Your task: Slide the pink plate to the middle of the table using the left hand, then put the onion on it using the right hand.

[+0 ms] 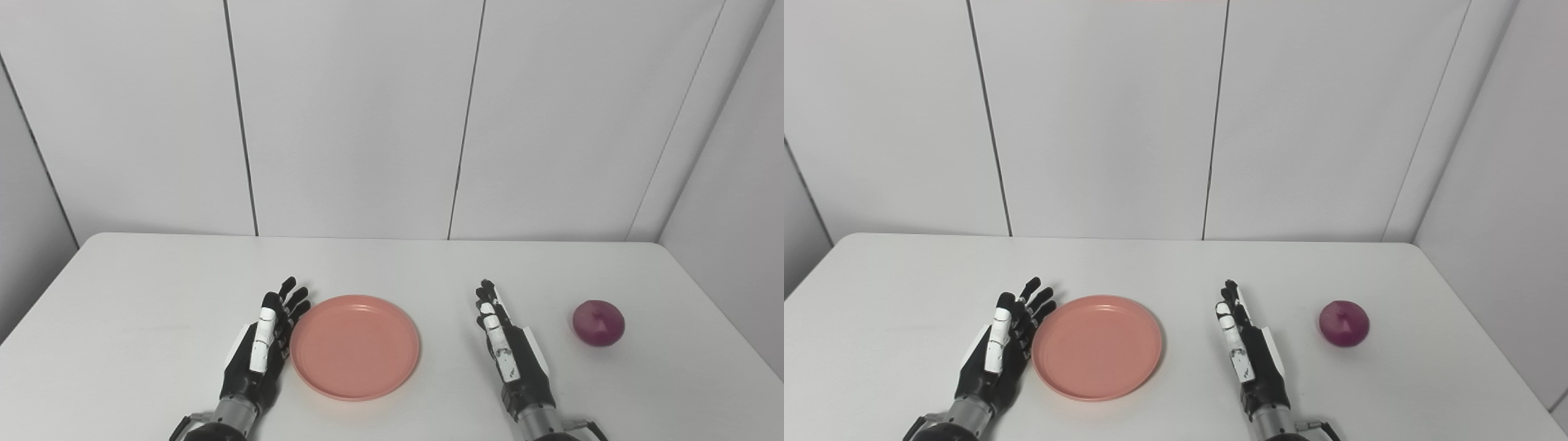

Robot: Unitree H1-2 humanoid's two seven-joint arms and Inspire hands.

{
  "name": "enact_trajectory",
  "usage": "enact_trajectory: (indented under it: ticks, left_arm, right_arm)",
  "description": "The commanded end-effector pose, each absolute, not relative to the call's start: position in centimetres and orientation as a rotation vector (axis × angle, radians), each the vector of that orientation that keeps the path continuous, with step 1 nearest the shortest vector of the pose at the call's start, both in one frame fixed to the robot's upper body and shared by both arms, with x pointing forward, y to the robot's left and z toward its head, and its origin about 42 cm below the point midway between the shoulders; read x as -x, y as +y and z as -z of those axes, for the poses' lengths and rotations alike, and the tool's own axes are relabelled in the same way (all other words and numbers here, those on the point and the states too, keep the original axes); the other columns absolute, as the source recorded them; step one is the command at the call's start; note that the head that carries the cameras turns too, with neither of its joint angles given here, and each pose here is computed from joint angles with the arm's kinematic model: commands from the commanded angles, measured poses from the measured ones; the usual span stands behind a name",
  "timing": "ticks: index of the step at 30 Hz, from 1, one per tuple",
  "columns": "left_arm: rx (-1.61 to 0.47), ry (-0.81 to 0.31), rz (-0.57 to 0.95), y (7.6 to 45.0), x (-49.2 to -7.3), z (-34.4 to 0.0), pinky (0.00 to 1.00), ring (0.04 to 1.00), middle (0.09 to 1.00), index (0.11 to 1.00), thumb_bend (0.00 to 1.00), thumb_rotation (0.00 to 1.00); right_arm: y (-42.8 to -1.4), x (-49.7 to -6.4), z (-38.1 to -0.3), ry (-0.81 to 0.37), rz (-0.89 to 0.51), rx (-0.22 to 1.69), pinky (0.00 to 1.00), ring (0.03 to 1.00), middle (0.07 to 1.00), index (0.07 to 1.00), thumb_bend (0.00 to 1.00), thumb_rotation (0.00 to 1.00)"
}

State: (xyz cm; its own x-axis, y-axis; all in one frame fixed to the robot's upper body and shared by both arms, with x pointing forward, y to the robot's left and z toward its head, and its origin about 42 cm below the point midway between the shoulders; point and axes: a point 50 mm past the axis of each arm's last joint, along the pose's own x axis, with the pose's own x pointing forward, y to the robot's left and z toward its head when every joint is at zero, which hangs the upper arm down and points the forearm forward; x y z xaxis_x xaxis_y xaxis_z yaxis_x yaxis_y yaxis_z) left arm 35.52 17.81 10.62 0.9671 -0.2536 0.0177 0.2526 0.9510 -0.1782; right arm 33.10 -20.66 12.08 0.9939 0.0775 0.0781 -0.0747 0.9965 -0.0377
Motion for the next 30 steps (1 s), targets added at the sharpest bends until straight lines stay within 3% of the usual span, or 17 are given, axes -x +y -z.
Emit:
enact_trajectory:
  ticks: [1, 17, 30]
  left_arm:
    - [0.161, -0.056, 0.284, 17.2, -35.8, -12.3, 0.97, 0.966, 0.968, 0.972, 0.75, 1.0]
    - [0.122, -0.056, 0.407, 14.2, -34.7, -13.2, 1.0, 0.999, 0.997, 1.0, 0.8, 1.0]
    - [0.152, -0.067, 0.448, 13.0, -33.6, -13.7, 1.0, 1.0, 1.0, 1.0, 0.76, 1.0]
  right_arm:
    - [-20.3, -34.2, -14.4, -0.183, -0.089, 0.03, 1.0, 0.992, 0.982, 1.0, 0.69, 1.0]
    - [-20.4, -34.2, -14.5, -0.179, -0.09, 0.03, 1.0, 0.986, 0.979, 1.0, 0.69, 1.0]
    - [-20.4, -34.2, -14.5, -0.183, -0.09, 0.028, 1.0, 0.99, 0.981, 1.0, 0.69, 0.99]
